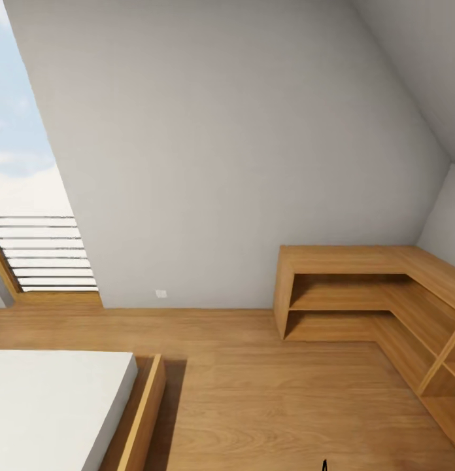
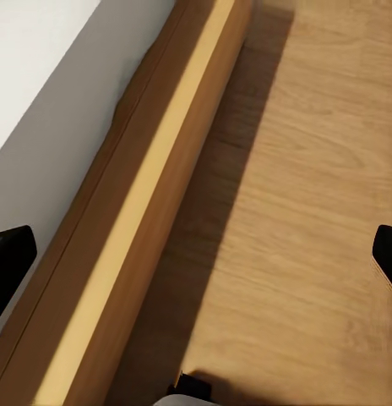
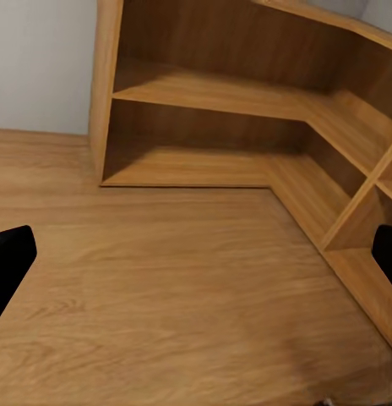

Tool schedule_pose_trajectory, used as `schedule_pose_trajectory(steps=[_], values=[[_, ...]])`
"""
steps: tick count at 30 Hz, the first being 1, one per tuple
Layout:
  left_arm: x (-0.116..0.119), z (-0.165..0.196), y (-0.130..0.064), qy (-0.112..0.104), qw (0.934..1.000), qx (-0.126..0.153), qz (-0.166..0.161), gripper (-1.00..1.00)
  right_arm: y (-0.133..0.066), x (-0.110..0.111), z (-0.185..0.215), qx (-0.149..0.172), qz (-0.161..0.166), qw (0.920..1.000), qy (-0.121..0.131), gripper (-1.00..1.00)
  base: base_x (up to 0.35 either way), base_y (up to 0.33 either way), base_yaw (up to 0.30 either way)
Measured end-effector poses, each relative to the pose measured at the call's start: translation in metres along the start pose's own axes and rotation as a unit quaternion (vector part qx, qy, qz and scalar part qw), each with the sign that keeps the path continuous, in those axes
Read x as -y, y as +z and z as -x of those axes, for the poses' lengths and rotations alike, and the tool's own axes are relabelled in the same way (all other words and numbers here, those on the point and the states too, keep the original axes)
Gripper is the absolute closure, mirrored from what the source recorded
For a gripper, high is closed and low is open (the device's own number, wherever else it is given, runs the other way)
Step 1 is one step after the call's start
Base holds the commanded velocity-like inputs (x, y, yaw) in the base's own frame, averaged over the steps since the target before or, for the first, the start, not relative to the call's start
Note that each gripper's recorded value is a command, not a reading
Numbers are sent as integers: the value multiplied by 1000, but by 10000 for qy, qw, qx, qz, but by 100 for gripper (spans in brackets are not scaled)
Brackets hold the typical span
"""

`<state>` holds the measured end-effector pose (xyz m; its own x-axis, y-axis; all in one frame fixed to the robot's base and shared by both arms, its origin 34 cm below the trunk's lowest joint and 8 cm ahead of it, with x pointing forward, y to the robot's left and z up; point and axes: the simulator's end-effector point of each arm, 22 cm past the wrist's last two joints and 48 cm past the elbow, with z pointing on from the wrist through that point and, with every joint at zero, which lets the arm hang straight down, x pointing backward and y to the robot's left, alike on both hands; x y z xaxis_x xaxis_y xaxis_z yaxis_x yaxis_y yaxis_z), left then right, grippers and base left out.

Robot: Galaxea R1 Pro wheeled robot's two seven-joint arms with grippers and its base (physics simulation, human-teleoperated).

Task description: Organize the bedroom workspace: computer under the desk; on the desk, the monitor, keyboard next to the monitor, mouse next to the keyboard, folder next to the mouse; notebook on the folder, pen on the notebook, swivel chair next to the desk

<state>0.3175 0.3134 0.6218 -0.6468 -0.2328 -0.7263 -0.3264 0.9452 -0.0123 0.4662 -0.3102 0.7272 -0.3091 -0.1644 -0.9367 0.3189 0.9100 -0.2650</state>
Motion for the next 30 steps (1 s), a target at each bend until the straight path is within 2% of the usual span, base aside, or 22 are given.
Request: schedule_pose_trajectory(steps=[30], values=[[0,0,0,0,10000,-4,1,-100,1,3,0,15,-6,10000,-20,-100,329,0,0]])
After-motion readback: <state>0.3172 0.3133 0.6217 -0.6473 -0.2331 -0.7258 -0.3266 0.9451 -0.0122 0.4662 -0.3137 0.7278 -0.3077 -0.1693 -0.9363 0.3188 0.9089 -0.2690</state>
